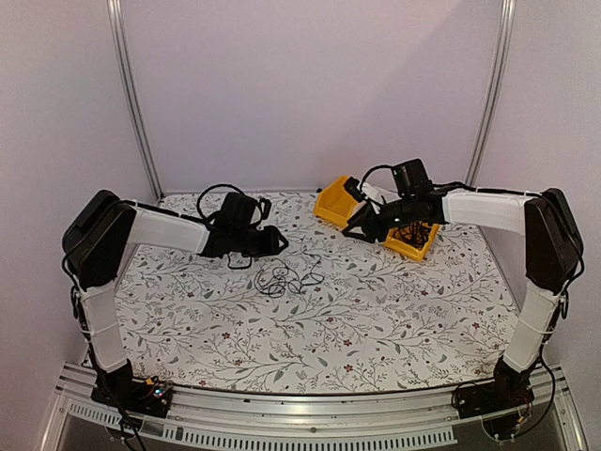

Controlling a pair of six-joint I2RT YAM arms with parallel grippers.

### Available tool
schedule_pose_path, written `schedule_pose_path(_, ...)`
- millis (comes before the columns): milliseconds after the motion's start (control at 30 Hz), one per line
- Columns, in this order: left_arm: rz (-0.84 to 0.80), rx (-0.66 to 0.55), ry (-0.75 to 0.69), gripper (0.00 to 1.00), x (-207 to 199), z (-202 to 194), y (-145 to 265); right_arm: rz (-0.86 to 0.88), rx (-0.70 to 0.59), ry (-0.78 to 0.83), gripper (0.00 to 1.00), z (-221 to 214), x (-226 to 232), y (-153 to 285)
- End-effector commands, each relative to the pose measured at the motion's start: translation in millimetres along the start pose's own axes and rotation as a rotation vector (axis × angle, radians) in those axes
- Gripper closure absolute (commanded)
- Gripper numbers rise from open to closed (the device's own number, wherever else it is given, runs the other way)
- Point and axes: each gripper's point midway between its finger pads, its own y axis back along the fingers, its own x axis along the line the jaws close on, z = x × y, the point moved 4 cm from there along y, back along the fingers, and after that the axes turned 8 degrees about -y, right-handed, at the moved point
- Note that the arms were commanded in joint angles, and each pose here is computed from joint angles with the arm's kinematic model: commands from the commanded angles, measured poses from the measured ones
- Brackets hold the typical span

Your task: Untangle the cables

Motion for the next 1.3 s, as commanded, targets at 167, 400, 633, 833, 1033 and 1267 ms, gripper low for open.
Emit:
schedule_pose_path(167,0.011,0.18,0.147,0.75,15,-31,-40,-0.042,0.003,0.057,0.57,2,-3,0)
schedule_pose_path(400,-0.042,0.161,0.147,0.83,8,-28,-47,-0.039,0.008,0.059,0.57,-2,-3,-3)
schedule_pose_path(633,-0.121,0.058,0.064,1.0,-9,-2,-30,-0.03,0.019,0.052,0.58,-8,-5,-7)
schedule_pose_path(833,-0.185,-0.055,-0.085,1.0,-42,21,16,-0.024,0.013,0.055,0.58,-7,-3,-7)
schedule_pose_path(1033,-0.212,-0.115,-0.16,1.0,-63,26,62,0.032,-0.013,0.061,0.43,2,7,-3)
schedule_pose_path(1267,-0.227,-0.169,-0.207,1.0,-79,36,106,0.075,-0.04,0.151,0.33,36,41,-14)
